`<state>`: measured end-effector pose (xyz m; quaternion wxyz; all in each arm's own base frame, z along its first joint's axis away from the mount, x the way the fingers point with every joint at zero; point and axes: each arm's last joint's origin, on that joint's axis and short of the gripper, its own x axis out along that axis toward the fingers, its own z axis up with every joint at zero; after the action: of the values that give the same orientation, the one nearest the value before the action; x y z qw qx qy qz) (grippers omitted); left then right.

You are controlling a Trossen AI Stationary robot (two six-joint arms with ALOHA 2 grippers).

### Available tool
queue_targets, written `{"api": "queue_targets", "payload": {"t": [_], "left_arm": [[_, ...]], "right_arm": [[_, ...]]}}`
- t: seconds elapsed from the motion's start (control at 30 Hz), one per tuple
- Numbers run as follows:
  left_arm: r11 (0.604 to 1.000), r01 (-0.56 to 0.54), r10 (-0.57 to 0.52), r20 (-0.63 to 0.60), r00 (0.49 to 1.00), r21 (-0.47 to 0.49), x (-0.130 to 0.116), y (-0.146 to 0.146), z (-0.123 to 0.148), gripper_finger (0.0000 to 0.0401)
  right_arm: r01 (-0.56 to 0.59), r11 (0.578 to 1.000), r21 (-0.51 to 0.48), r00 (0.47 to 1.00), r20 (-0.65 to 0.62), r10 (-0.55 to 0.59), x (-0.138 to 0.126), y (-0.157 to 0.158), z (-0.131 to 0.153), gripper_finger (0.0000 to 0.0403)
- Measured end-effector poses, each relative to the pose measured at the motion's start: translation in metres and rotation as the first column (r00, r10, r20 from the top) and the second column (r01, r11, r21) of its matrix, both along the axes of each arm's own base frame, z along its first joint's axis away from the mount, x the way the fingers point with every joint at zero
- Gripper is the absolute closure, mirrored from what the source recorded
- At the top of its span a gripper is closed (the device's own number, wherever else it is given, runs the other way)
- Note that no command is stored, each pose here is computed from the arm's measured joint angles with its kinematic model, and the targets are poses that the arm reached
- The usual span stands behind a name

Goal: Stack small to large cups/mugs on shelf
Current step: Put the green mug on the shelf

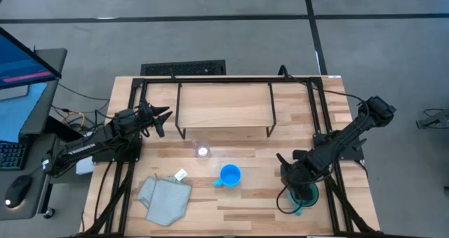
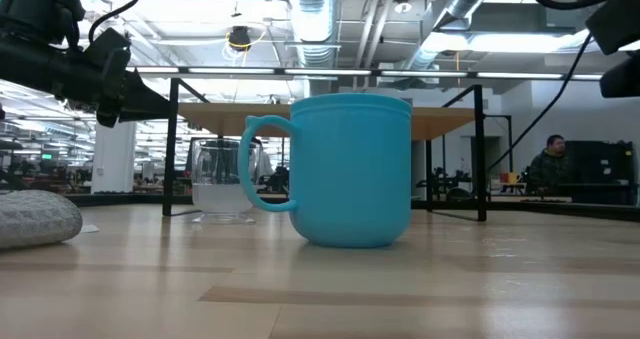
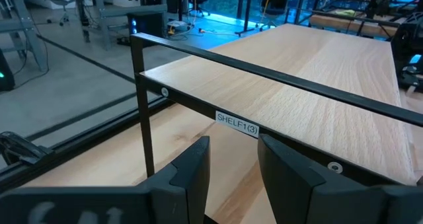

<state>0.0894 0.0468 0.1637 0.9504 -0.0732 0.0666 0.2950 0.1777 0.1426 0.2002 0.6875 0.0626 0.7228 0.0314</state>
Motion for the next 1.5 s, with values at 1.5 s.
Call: {"api": "queue_targets", "payload": {"t": [1.5], "left_arm": [[0.999,0.006,-0.004,0.031,1.000,-0.047,0.000,0.000,0.000,0.0282]], "right_arm": [[0.112,0.993,-0.045,0.993,0.029,-0.111,0.027,-0.113,0.130,0.0372]]}}
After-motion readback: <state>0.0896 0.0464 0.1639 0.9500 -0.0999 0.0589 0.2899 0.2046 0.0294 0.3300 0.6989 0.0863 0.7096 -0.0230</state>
